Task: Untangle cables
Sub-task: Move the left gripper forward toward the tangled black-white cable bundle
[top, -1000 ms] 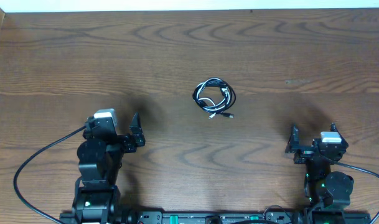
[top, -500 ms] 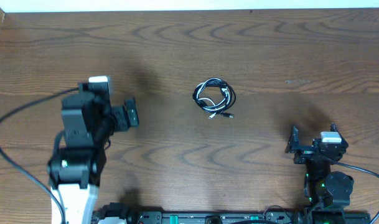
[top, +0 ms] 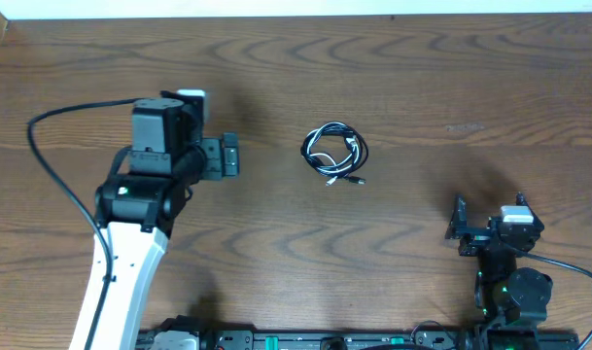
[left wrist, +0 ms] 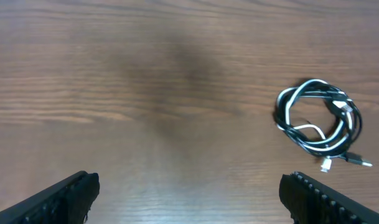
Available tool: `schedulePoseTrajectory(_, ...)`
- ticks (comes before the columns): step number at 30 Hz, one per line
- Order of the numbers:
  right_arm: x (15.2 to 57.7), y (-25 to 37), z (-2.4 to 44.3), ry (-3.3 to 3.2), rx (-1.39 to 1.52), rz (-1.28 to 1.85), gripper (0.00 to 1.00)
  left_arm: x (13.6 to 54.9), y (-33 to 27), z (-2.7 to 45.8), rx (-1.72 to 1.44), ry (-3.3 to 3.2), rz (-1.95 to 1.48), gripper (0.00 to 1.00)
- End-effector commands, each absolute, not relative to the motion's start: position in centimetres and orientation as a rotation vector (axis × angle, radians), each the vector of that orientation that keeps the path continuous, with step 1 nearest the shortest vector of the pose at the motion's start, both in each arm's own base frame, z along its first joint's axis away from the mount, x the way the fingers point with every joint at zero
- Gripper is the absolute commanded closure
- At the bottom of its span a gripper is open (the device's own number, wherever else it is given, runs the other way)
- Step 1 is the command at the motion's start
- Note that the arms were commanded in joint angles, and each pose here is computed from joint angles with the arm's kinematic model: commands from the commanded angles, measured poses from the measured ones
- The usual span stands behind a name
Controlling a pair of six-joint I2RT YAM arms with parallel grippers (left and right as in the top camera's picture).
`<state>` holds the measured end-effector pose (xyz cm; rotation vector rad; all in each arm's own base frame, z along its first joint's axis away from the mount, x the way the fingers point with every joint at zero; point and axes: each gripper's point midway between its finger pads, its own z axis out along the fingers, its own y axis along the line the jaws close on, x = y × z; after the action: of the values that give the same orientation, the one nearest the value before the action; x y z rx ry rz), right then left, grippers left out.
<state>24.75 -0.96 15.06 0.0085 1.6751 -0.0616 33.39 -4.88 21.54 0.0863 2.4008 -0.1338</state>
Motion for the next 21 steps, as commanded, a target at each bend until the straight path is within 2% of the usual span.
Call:
schedulePoseTrajectory(1,24.7,-1.0,14.9,1.68,0.02,-0.058,0.01,34.3,-5.9,22.6,0.129,2.359,-0.126,0.02)
schedulePoseTrajectory(10,24.7,-1.0,14.9,1.68,0.02,-0.058,0.01,34.2,-10.7,23.6,0.265,2.302,-0.393,0.02)
schedulePoseTrajectory(21,24.7,-1.0,14.9,1.68,0.02,-0.058,0.01,34.7,-11.4,24.2,0.259,2.268,-0.411,0.02)
